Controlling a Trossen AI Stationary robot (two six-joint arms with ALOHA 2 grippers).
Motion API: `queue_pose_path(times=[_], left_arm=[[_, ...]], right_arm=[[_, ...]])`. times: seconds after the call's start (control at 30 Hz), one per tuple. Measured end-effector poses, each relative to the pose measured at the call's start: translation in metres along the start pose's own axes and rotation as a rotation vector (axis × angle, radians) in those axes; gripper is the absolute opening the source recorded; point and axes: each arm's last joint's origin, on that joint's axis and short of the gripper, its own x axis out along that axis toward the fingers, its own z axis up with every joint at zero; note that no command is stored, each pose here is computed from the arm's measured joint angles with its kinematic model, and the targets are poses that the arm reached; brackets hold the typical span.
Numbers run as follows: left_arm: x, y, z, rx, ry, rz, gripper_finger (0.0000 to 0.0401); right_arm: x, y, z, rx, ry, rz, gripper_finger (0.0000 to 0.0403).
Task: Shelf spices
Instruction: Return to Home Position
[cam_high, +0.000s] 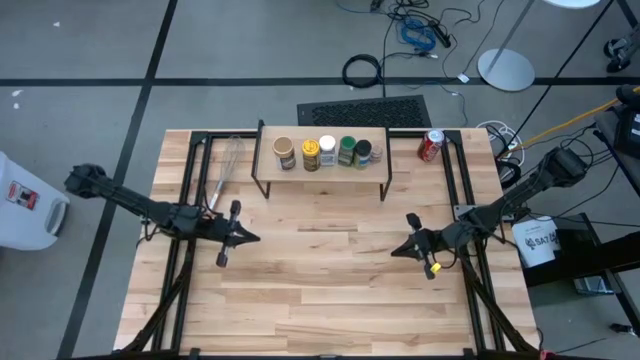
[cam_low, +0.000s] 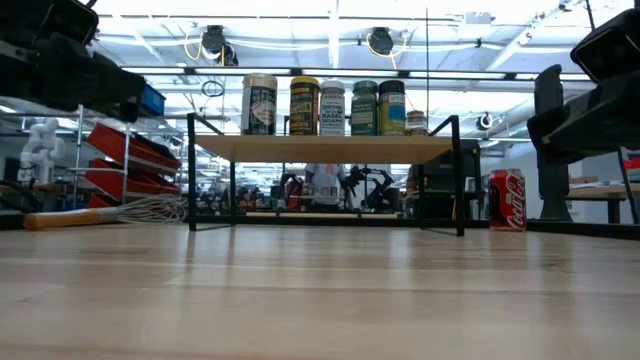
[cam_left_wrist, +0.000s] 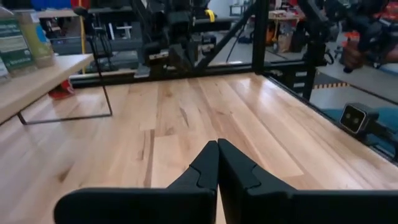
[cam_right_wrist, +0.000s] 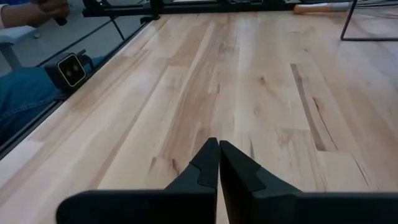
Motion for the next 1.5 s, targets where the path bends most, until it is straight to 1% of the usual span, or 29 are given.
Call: queue_pose_path(times=[0.2, 0.27, 0.4, 0.63, 0.87, 1.13, 1.33, 1.5], left_arm=[[-0.005, 0.007, -0.005, -0.005, 0.058, 0.035, 0.0006], [-0.006, 0.008, -0.005, -0.021, 0.056, 0.044, 0.0005], [-0.009, 0.009, -0.004, -0.030, 0.040, 0.012, 0.0005], [-0.013, 0.011, -0.004, -0.031, 0.038, 0.022, 0.0005], [-0.015, 0.011, -0.004, -0.040, 0.036, 0.022, 0.0005], [-0.016, 0.011, -0.004, -0.035, 0.030, 0.022, 0.0005], [-0.016, 0.011, -0.004, -0.035, 0.029, 0.022, 0.0005], [-0.016, 0.011, -0.004, -0.035, 0.029, 0.022, 0.0005]], right_arm=[[-0.005, -0.003, -0.007, 0.012, -0.016, 0.004, 0.0000], [-0.007, -0.004, -0.009, 0.015, -0.006, 0.001, 0.0000], [-0.010, -0.004, -0.007, 0.018, -0.020, 0.008, 0.0000], [-0.017, -0.006, -0.005, 0.019, -0.028, 0.032, 0.0000], [-0.026, -0.008, -0.002, -0.016, -0.074, 0.033, 0.0000], [-0.035, -0.014, 0.003, -0.052, -0.139, -0.006, 0.0000], [-0.040, -0.019, 0.008, -0.072, -0.207, 0.013, 0.0000], [-0.042, -0.025, 0.011, -0.078, -0.229, 0.023, 0.0000]])
